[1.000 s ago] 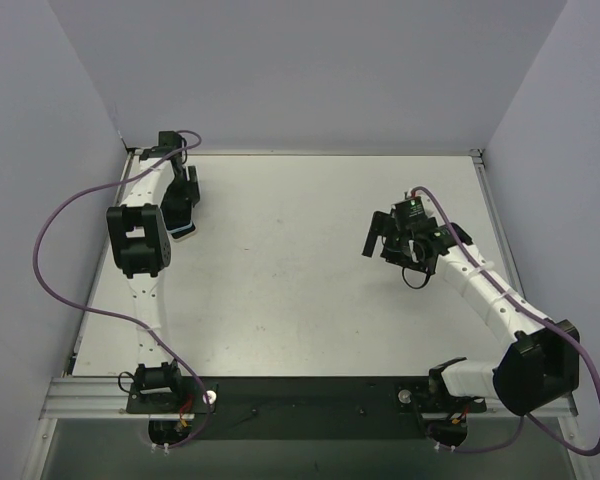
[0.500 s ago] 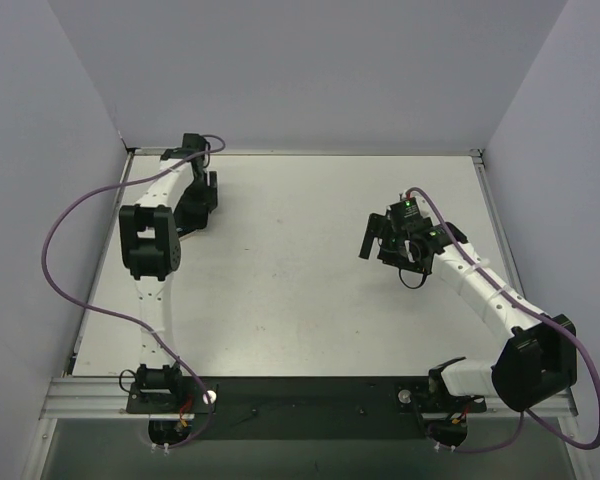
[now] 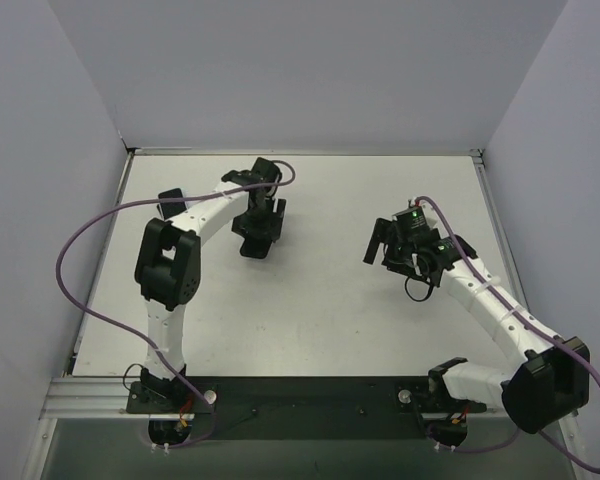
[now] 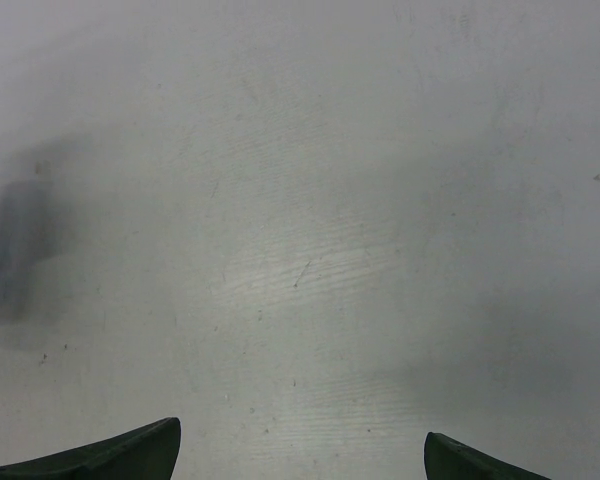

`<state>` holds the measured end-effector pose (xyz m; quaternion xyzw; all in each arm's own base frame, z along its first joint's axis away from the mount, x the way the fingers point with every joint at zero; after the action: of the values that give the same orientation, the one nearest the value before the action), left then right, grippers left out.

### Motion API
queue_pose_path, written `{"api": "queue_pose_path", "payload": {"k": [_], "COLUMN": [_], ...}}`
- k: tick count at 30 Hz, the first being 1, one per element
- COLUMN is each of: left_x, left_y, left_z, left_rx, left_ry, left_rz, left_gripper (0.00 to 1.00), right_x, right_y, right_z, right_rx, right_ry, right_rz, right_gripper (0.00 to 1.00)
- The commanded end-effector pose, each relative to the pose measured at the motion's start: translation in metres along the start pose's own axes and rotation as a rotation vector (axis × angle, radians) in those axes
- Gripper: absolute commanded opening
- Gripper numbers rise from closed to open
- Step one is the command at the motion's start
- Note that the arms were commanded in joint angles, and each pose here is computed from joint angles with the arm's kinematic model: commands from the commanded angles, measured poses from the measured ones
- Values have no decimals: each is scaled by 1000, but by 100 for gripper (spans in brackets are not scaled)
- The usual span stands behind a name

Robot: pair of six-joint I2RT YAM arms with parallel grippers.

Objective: Take the phone out of the phone case
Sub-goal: Adjust the phone.

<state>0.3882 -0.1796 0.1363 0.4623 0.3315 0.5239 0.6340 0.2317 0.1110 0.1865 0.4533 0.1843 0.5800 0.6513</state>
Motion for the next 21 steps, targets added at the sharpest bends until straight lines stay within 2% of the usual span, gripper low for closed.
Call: {"api": "queue_pose_path", "payload": {"k": [1, 2, 3, 5, 6, 9, 14, 21], "left_x": [-45, -49, -55, -64, -69, -80, -91, -92], "left_y": [33, 40, 35, 46, 42, 56, 67, 75], "left_z": [-6, -9, -22, -25, -39, -46, -69, -79], "left_rx": [-119, -133, -98, -127, -89, -124, -135, -130], "left_ry": [40, 49, 64, 83, 107, 150, 161, 139], "left_rz": [-145, -167, -202, -265, -312, -433, -525, -534], "left_gripper": [2, 2, 2, 1, 1, 0, 0, 0], "right_x": [-5, -6, -3, 0, 3, 19, 47, 92], "right_y": [2, 1, -2, -8, -11, -19, -36, -47], "right_z": [-1, 0, -8, -4, -9, -6, -5, -9], "right_rx": [-27, -21, 44, 67, 120, 181, 255, 321], "right_ry": [-56, -82, -124, -206, -261, -341, -404, -381], "right_rz": [5, 26, 86, 172, 218, 307, 408, 470], "right_gripper": [100, 100, 100, 100, 100, 99, 99, 95]}}
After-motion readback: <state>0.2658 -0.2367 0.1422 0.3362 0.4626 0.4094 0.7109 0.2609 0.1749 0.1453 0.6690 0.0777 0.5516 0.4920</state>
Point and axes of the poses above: each gripper's point midway between its finger pads, its own y axis back along the fingers, its own x axis along the line the jaws close on, z = x × y, the point moved 7 cm from there along y, back along the fingers, and after that the axes turned 6 degrees about -y, right-handed, at the moved point
